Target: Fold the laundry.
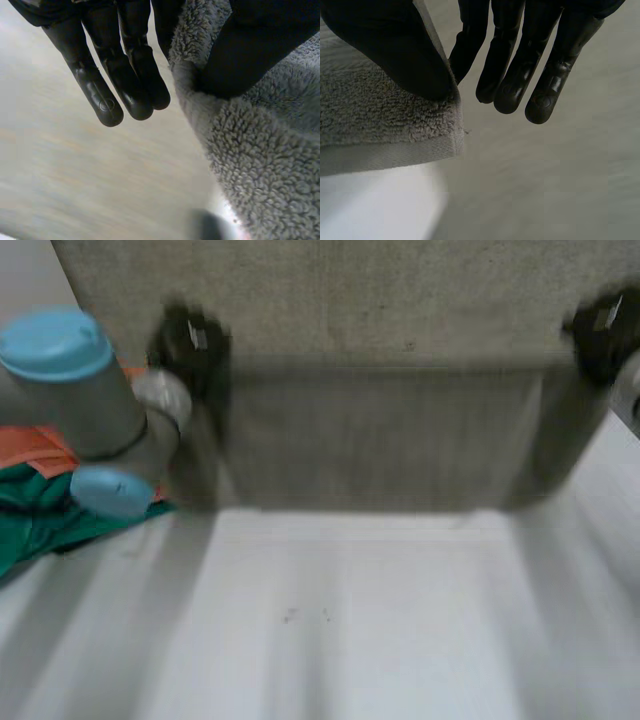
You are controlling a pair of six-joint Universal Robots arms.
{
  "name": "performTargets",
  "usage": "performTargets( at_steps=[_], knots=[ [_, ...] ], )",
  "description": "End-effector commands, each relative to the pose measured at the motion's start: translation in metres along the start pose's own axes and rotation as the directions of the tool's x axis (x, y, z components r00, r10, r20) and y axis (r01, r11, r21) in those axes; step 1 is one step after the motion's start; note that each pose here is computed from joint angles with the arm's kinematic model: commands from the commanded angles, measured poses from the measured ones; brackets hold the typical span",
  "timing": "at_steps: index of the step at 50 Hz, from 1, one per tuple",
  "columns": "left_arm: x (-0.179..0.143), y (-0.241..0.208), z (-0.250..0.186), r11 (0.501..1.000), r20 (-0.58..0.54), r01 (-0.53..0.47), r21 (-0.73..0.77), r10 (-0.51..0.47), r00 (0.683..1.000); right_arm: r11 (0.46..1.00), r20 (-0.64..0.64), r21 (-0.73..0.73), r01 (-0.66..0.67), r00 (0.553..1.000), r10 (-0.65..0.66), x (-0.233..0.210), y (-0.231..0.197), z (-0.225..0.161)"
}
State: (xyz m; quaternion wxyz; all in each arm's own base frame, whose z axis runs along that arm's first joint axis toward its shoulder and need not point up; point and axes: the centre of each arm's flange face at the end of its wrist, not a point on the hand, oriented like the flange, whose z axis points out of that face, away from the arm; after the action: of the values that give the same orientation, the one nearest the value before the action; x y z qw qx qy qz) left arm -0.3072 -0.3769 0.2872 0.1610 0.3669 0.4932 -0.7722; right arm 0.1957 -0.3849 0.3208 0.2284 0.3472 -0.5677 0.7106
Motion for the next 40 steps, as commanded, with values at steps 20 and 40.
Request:
performTargets(
  at_steps=[20,40],
  knots=[
    [0.054,0.047,-0.047,0.980,-0.120,0.178,-0.084,-0.187,0.975,0.990,0.095,-0.011,-0.142,0.985,0.143,-0.067,0.047,-0.021],
    [0.067,0.017,-0.224,0.880,-0.624,-0.127,-0.458,-0.216,0.751,0.784,0.602,-0.575,0.234,0.770,0.211,-0.050,0.107,-0.152]
  ],
)
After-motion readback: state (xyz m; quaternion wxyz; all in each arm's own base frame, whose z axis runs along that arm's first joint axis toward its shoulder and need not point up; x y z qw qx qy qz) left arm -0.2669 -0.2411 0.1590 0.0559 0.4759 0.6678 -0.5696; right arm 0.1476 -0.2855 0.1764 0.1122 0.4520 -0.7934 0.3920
